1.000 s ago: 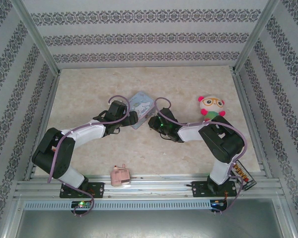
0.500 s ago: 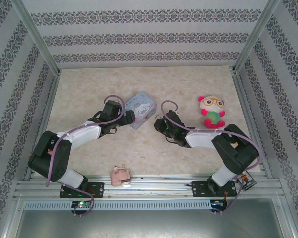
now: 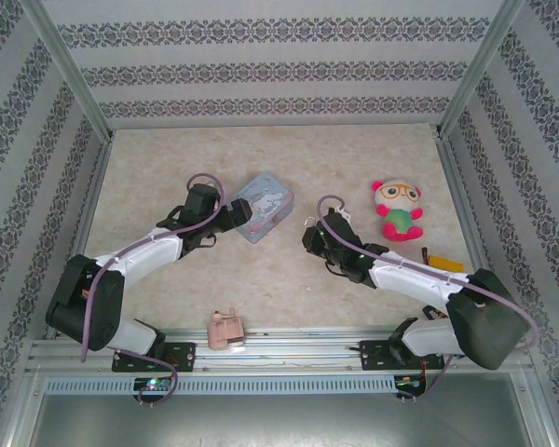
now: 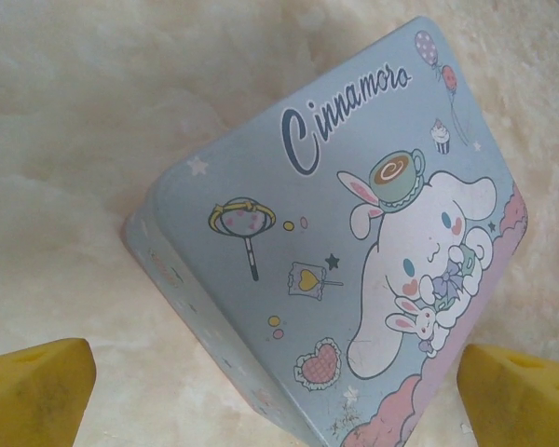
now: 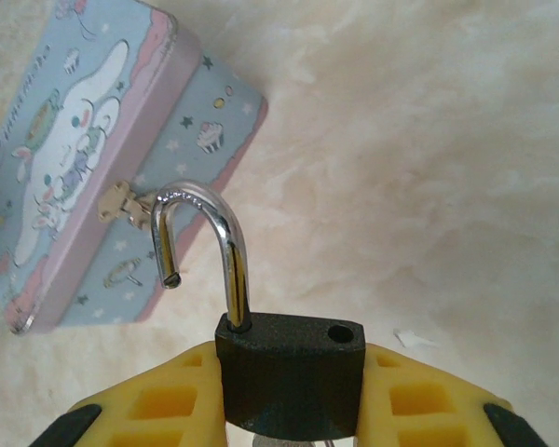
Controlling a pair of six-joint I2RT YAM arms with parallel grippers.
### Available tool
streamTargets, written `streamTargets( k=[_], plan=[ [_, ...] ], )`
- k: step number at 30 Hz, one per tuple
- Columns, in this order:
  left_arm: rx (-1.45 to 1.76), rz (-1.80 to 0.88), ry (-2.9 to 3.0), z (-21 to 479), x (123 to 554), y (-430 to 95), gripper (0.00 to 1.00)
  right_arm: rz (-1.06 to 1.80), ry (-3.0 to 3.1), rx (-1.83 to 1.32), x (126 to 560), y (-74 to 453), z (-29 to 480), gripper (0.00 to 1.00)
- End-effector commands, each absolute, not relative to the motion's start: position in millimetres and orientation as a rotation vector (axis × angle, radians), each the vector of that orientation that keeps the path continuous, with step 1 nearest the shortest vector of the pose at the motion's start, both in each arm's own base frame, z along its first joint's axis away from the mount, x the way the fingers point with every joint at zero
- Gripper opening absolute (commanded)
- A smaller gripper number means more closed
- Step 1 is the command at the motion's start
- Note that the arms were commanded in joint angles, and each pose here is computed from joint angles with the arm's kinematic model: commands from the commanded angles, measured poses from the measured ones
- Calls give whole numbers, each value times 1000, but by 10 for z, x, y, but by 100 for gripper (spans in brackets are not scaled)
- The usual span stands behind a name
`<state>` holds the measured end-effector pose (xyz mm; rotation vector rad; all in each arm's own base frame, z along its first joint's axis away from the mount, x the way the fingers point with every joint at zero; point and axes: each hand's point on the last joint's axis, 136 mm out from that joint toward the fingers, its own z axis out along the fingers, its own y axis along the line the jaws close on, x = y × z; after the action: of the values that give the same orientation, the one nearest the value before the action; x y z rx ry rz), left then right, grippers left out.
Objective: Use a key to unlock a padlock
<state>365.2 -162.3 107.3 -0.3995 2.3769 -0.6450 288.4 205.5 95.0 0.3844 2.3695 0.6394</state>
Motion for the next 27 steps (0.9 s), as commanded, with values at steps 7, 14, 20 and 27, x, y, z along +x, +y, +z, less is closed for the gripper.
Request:
streamTargets(
  k=[7, 14, 20, 27],
  plan=[
    [-433, -768, 2395, 1041, 3841, -1772, 98, 447, 2404, 306, 2641, 1732, 1045, 0],
    [-403, -810, 2377, 1062, 4086, -1858, 92, 370, 2486, 233, 2534, 1694, 1012, 0],
    [-399, -857, 2346, 1089, 4320, -1884, 87, 339, 2545, 188, 2474, 1750, 948, 0],
    [-369, -907, 2312, 1180, 4616, -1946, 84, 369, 2601, 152, 2471, 1889, 880, 0]
  ],
)
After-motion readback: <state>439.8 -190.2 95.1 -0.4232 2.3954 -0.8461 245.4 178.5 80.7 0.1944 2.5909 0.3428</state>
